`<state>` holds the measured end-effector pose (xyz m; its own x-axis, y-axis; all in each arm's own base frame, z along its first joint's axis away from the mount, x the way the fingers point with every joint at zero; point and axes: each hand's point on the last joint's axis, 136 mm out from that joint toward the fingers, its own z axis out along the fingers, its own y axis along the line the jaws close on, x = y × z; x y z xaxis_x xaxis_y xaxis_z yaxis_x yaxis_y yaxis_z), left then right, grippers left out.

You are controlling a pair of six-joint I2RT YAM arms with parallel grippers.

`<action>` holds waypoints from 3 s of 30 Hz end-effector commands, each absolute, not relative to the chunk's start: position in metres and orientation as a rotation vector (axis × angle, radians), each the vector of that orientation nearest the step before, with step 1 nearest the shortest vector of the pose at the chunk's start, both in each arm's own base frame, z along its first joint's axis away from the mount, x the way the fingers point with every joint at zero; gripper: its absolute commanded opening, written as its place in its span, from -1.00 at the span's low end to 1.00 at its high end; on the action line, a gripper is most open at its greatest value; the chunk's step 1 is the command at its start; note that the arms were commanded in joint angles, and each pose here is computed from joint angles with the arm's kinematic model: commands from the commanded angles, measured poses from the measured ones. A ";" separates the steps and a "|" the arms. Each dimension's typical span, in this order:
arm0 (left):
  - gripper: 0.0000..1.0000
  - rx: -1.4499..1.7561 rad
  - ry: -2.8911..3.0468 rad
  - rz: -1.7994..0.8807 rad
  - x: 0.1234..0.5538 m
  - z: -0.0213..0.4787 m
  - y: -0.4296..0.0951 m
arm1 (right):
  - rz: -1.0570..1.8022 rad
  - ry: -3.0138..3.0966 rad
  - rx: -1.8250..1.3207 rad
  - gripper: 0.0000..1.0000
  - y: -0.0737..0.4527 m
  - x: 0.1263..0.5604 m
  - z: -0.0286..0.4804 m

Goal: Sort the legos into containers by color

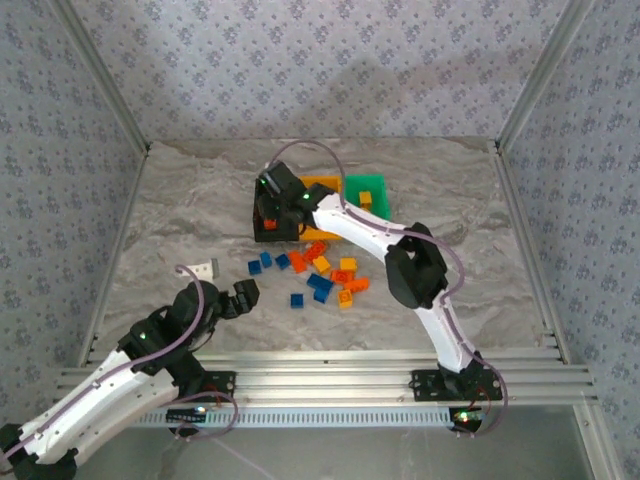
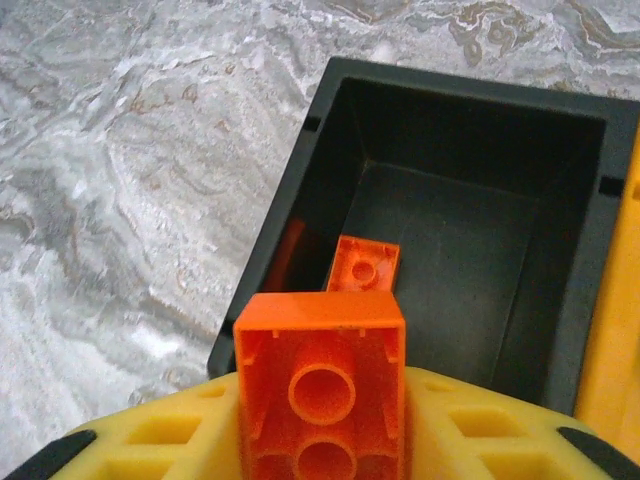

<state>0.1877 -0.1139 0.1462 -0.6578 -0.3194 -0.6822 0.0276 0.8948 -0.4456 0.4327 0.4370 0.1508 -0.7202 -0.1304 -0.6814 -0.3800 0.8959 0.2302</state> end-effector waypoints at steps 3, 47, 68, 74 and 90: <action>0.99 -0.191 2.240 -0.569 0.191 0.148 -0.123 | 0.522 2.342 -0.276 0.41 0.438 0.451 0.167; -0.32 0.446 2.676 -0.246 0.209 0.028 -0.250 | 0.483 2.220 -0.064 0.64 0.206 0.265 0.183; -0.47 0.341 2.468 -0.291 0.436 0.161 -0.309 | 0.476 2.272 0.011 0.64 0.193 0.256 0.156; -0.48 0.353 2.515 -0.202 0.459 0.138 -0.316 | 0.490 2.258 0.018 0.64 0.191 0.255 0.163; 0.59 0.319 2.273 -0.506 0.404 0.256 -0.334 | 0.486 2.289 0.028 0.69 0.189 0.250 0.154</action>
<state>0.4297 -0.3249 0.1807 -0.7596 0.1593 -0.6306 0.3186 0.9364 -0.1472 0.2510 0.1952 0.1645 -0.6813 0.1621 -0.7139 -0.1653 0.9159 0.3658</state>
